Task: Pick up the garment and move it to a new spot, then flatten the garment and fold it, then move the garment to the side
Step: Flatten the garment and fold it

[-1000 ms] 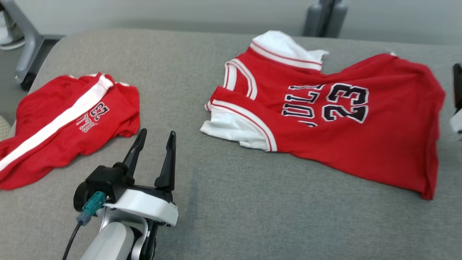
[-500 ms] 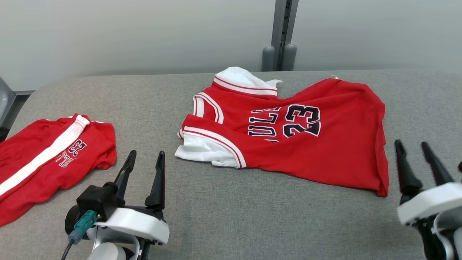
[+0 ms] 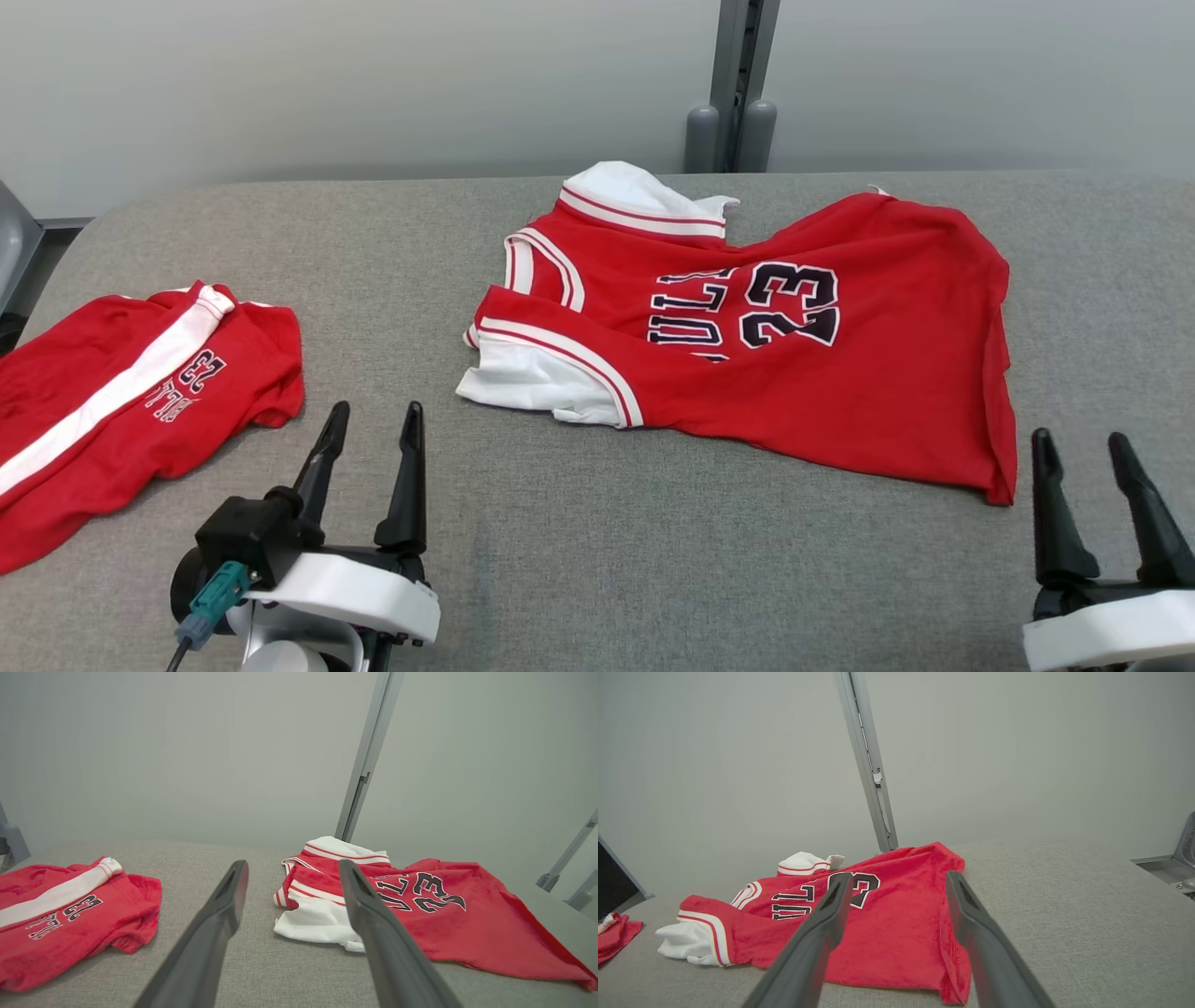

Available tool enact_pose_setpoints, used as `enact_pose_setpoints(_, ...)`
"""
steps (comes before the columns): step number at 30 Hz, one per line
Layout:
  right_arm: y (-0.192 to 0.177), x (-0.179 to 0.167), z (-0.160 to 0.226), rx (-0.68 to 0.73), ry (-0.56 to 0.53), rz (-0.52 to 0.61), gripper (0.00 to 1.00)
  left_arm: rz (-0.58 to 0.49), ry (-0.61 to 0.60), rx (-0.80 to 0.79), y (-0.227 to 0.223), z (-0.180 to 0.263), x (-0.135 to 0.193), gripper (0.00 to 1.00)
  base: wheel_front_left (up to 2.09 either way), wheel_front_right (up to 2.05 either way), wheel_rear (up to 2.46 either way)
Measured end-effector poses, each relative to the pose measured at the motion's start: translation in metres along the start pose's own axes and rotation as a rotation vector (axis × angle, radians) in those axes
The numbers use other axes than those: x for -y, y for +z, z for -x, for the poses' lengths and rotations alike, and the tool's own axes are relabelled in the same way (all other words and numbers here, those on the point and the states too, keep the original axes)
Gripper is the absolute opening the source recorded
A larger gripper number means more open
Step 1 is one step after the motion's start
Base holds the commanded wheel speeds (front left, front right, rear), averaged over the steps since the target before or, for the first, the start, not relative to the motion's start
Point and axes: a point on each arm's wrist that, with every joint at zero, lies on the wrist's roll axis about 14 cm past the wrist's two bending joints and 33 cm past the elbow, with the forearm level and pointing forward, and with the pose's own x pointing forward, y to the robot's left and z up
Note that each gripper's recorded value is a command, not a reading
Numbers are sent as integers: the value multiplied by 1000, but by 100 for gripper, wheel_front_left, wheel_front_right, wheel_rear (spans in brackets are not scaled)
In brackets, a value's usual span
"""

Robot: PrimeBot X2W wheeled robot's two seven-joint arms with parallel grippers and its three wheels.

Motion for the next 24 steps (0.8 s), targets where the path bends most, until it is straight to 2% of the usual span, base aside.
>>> enact_pose_setpoints(7, -1, -2, -6, -4, 5, 4, 100, -11, -57, -74, -14, -12, 10, 100, 0, 0, 0)
enact_pose_setpoints(19, -7, 12, -21, -23, -28, 19, 100, -70, -184, -518, -90, -64, 3, 100, 0, 0, 0)
enact_pose_setpoints(24, -14, 29, -17, -35, -85, 17, 100, -77, -208, -660, -121, -79, -1, 100, 0, 0, 0)
